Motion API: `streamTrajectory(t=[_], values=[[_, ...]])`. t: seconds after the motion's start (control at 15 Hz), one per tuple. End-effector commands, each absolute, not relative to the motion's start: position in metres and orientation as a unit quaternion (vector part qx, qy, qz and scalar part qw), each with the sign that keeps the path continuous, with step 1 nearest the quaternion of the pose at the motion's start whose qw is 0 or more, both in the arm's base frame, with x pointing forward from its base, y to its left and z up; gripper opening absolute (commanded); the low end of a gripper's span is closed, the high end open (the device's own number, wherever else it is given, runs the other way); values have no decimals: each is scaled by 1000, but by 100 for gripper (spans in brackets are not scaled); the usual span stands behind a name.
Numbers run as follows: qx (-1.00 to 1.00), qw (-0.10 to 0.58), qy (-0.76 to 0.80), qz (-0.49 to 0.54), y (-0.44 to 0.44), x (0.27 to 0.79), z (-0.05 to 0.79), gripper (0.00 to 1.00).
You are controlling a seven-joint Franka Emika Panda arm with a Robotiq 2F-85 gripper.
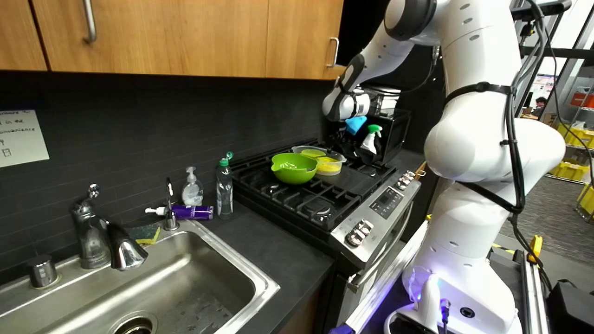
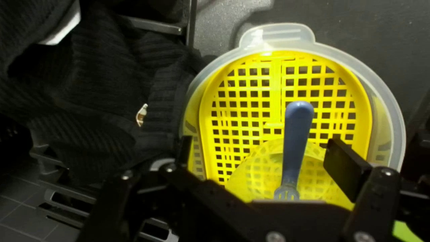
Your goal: Remove the fork from the yellow bowl and use it to stir the contents of the green bowl
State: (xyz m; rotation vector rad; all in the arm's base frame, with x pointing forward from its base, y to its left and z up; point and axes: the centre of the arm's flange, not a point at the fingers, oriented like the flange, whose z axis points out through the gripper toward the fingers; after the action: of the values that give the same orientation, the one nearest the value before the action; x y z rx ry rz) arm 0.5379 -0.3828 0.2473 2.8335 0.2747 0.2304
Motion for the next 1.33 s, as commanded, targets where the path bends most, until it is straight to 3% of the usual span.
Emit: streamTrajectory(t=[0.0,1.27], values=[[983,125,117,65,-386,546,258,100],[987,45,146,-52,-371,561,232,100]])
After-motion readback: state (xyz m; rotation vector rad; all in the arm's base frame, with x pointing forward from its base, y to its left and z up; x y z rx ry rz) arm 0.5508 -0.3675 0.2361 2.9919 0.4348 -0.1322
